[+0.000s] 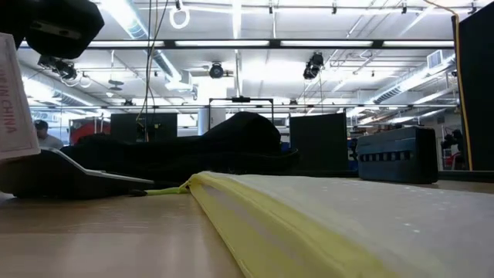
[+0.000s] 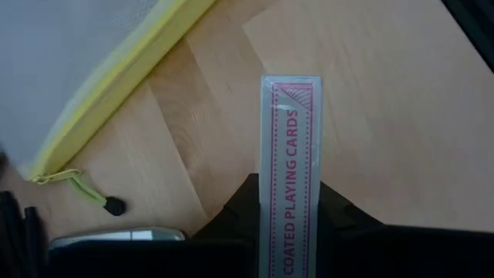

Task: Unpack backpack
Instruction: Put the white game card into the yellow zip bag

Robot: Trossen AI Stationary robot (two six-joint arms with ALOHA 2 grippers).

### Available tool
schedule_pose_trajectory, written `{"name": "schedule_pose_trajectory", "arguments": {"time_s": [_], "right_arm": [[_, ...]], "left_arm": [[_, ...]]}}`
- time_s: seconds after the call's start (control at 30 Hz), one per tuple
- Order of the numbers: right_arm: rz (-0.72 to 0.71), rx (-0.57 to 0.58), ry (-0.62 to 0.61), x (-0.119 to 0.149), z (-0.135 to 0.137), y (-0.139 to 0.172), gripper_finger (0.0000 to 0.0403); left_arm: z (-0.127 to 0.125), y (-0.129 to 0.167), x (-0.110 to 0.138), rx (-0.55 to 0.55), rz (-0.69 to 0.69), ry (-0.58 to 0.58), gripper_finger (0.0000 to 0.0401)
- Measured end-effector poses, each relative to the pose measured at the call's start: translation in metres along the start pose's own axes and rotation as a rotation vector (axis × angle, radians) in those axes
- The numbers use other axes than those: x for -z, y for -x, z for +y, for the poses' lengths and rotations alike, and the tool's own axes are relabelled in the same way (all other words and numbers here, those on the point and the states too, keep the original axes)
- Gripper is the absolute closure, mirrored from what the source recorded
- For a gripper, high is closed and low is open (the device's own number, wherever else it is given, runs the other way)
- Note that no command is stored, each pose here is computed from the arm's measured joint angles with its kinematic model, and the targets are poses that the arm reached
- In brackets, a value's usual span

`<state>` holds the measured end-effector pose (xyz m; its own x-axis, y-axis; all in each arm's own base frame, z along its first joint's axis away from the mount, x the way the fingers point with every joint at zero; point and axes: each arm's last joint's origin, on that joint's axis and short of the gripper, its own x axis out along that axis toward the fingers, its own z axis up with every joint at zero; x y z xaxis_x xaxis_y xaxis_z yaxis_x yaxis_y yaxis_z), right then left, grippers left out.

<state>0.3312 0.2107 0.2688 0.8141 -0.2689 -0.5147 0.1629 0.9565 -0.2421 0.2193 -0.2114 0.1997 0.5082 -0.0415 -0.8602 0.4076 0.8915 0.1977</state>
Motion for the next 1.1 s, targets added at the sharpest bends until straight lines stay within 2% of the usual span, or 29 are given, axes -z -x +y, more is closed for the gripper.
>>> {"name": "schedule_pose_trajectory", "arguments": {"time_s": [0.1, 0.23, 0.33, 0.43, 0.6, 0.67, 0.73, 0.8, 0.93, 1.1], "right_arm": [[0.043, -0.022, -0.018, 0.008, 0.005, -0.013, 0.0403], [0.142, -0.127, -0.015, 0.025, 0.016, -0.048, 0.0403], [0.221, -0.125, 0.023, 0.033, 0.022, -0.066, 0.0403], [0.222, -0.103, 0.030, 0.022, 0.028, -0.072, 0.0403], [0.264, -0.018, 0.162, 0.003, 0.043, -0.071, 0.0403], [0.293, -0.009, 0.158, -0.001, 0.045, -0.071, 0.0403], [0.327, -0.046, 0.108, -0.003, 0.045, -0.076, 0.0403], [0.376, -0.134, 0.088, -0.001, 0.044, -0.081, 0.0400], [0.393, -0.243, 0.053, 0.002, 0.043, -0.091, 0.0376], [0.393, -0.309, 0.037, 0.002, 0.041, -0.103, 0.0303]], "left_arm": [[0.000, 0.000, 0.000, -0.013, -0.005, 0.002, 0.0373], [0.001, 0.000, -0.001, -0.021, -0.010, 0.003, 0.0373], [0.001, 0.000, 0.000, -0.022, -0.009, 0.003, 0.0373], [0.001, 0.000, 0.000, -0.022, -0.009, 0.003, 0.0373], [0.001, 0.000, 0.000, -0.022, -0.006, 0.002, 0.0373], [0.001, 0.000, 0.000, -0.023, -0.006, 0.002, 0.0373], [0.001, 0.000, 0.000, -0.023, -0.006, 0.002, 0.0370], [0.001, 0.000, 0.000, -0.023, -0.007, 0.002, 0.0368], [0.001, 0.000, 0.000, -0.022, -0.006, 0.006, 0.0373], [0.001, 0.000, 0.000, -0.021, -0.007, 0.019, 0.0372]]}}
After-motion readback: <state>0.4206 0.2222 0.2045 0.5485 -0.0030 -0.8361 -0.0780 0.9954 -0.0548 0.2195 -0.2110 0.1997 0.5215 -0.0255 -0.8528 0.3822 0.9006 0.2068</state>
